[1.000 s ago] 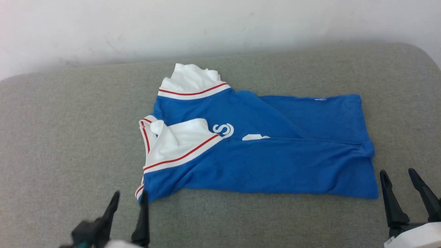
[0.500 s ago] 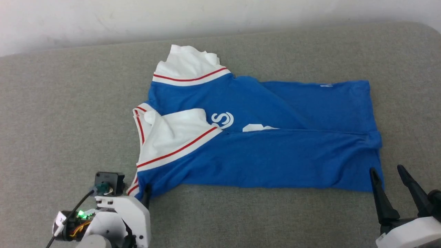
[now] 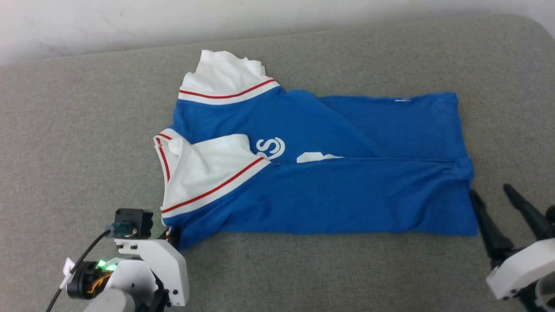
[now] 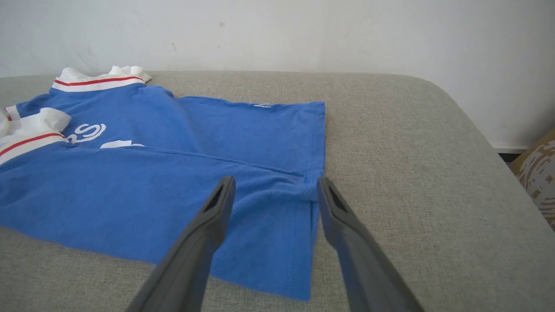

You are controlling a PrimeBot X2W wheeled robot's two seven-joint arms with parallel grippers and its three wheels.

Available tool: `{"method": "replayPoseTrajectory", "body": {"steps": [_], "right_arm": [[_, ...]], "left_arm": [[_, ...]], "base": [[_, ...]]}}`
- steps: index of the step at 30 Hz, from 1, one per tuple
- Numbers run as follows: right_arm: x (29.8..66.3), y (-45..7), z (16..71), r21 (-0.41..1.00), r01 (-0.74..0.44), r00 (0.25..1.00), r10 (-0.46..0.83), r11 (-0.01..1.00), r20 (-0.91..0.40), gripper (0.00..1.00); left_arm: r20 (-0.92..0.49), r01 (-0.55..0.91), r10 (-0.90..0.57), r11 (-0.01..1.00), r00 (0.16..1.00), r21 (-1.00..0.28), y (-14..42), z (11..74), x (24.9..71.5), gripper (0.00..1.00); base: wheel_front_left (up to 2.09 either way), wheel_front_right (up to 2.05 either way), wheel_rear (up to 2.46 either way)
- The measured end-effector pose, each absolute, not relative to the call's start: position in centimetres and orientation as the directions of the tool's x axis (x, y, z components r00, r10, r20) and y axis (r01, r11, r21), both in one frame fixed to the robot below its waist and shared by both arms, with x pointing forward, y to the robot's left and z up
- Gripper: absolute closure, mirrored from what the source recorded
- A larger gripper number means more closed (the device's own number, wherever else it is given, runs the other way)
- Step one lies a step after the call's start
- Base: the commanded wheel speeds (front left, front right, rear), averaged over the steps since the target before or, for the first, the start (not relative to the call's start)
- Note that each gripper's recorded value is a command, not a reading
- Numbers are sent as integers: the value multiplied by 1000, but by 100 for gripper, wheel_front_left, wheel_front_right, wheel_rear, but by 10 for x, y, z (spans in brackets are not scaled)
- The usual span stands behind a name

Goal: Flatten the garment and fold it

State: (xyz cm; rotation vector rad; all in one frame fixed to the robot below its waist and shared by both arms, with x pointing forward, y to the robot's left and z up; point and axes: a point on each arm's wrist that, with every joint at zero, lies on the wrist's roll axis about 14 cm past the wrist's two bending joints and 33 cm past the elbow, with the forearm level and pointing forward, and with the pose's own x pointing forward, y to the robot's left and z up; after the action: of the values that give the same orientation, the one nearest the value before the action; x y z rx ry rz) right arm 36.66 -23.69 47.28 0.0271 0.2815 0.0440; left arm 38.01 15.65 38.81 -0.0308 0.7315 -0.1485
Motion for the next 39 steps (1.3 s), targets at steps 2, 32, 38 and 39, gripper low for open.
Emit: {"method": "replayPoseTrajectory", "body": {"steps": [2,32,38,39], "right_arm": [[368,-248,472,36,-21,948,31,999,-316,0],[366,-265,392,84,20,760,40,996,-649,100],[375,-274,429,68,12,822,29,998,-569,100],[376,-276,437,65,14,833,24,998,-553,100]], "left_arm": [[-655,118,-146,989,741,-87,157,390,379,100],[-623,72,-144,988,769,-140,158,393,382,100],[-565,33,-170,969,807,-244,157,419,380,100],[-550,36,-181,964,815,-264,156,426,378,100]], "base": [[0,0,0],[0,0,0],[0,0,0],[0,0,0]]}}
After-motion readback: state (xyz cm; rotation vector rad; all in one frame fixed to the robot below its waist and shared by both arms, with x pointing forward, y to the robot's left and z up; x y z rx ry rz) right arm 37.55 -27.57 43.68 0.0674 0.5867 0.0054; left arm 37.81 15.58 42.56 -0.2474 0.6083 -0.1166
